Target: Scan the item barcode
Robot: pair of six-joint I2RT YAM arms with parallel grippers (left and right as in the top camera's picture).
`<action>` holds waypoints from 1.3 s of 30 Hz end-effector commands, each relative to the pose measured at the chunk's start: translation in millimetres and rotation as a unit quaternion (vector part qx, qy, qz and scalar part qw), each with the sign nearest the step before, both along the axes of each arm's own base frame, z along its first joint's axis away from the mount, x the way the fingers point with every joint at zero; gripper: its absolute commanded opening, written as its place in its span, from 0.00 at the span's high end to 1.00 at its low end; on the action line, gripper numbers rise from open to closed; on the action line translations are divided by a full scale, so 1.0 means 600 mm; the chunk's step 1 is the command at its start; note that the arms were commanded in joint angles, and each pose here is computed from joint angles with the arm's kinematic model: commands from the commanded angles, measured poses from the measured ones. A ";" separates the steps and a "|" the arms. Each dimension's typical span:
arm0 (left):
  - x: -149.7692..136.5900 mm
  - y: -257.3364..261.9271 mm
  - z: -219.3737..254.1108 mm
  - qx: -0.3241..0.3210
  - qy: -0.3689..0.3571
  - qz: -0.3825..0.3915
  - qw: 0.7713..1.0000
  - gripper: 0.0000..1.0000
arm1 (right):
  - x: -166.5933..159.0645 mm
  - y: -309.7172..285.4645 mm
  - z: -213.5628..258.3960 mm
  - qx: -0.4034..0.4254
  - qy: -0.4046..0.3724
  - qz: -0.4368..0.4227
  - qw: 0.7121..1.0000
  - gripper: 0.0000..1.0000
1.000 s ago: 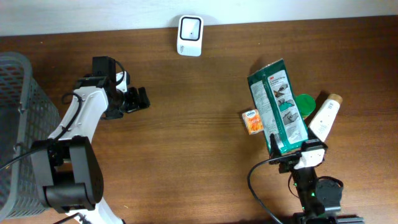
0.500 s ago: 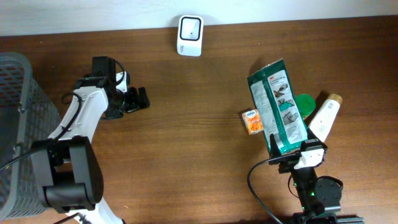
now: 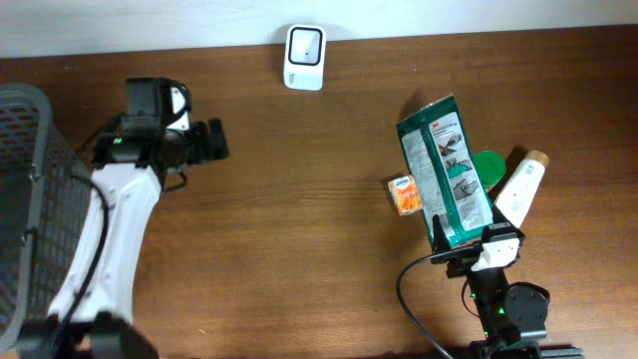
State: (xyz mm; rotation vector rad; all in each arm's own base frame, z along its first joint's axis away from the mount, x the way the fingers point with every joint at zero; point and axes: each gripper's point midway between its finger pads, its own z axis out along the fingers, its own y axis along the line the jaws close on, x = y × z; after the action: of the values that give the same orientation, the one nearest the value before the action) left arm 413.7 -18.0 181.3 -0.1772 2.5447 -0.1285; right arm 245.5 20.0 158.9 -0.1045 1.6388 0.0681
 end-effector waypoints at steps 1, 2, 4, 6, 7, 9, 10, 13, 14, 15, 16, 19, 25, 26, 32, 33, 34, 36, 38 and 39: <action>-0.001 0.024 0.096 0.052 -0.101 -0.005 0.993 0.01 | -0.001 0.004 -0.002 0.004 0.000 0.006 1.000 0.02; -0.001 0.023 0.125 0.064 -0.144 -0.018 0.987 0.01 | -0.001 0.004 -0.002 0.004 0.000 0.006 1.000 0.01; -0.009 0.012 0.154 0.078 -0.198 -0.056 0.976 0.01 | -0.001 0.004 -0.002 0.004 0.000 0.006 1.000 0.02; -0.034 0.000 0.174 0.100 -0.277 -0.096 0.951 0.01 | -0.001 0.004 -0.002 0.004 0.000 0.006 1.000 0.02; -0.044 0.000 0.172 0.101 -0.294 -0.094 0.946 0.01 | -0.001 0.004 -0.002 0.004 0.000 0.006 1.000 0.02; -0.071 0.000 0.159 0.111 -0.328 -0.096 0.933 0.01 | -0.001 0.004 -0.002 0.004 0.000 0.006 1.000 0.02; -0.095 0.001 0.143 0.116 -0.344 -0.097 0.927 0.01 | -0.001 0.004 -0.002 0.004 0.000 0.006 1.000 0.01; -0.165 0.004 0.099 0.136 -0.399 -0.096 0.902 0.01 | -0.001 0.004 -0.002 0.004 0.000 0.006 1.000 0.02; -0.184 0.006 0.090 0.140 -0.413 -0.094 0.895 0.01 | -0.001 0.004 -0.002 0.004 -0.001 0.006 1.000 0.02; -0.205 0.007 0.077 0.144 -0.425 -0.091 0.889 0.01 | -0.001 0.004 -0.002 0.004 0.000 0.006 1.000 0.01; -0.217 0.007 0.068 0.151 -0.431 -0.094 0.885 0.01 | -0.001 0.004 -0.002 0.004 0.000 0.006 1.000 0.01; -0.250 0.010 0.033 0.159 -0.455 -0.089 0.872 0.01 | -0.001 0.004 -0.002 0.004 0.000 0.006 1.000 0.02; -0.270 0.013 -0.029 0.174 -0.445 -0.094 0.873 0.01 | -0.001 0.004 -0.002 0.004 0.000 0.006 1.000 0.02; -0.274 0.015 -0.036 0.174 -0.439 -0.094 0.877 0.01 | -0.001 0.004 -0.002 0.004 0.000 0.006 1.000 0.01; -0.280 0.018 -0.042 0.176 -0.433 -0.090 0.879 0.01 | -0.001 0.004 -0.002 0.004 0.000 0.006 1.000 0.02; -0.280 0.018 -0.042 0.176 -0.433 -0.090 0.880 0.01 | -0.001 0.004 -0.002 0.004 0.000 0.006 1.000 0.02; -0.280 0.018 -0.042 0.176 -0.433 -0.090 0.880 0.01 | -0.001 0.004 -0.002 0.004 0.000 0.006 1.000 0.02; -0.280 0.018 -0.042 0.176 -0.433 -0.090 0.880 0.01 | -0.001 0.004 -0.002 0.004 0.000 0.006 1.000 0.02; -0.280 0.018 -0.042 0.176 -0.433 -0.090 0.880 0.01 | -0.001 0.004 -0.002 0.004 0.000 0.006 1.000 0.02; -0.280 0.018 -0.042 0.176 -0.433 -0.090 0.880 0.01 | -0.001 0.004 -0.002 0.004 0.000 0.006 1.000 0.02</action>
State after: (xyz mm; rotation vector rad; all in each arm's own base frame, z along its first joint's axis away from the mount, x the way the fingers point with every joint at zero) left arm 246.2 -9.7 157.4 0.2212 1.6353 0.1369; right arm 245.3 20.2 160.0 -0.1054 1.6341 0.0682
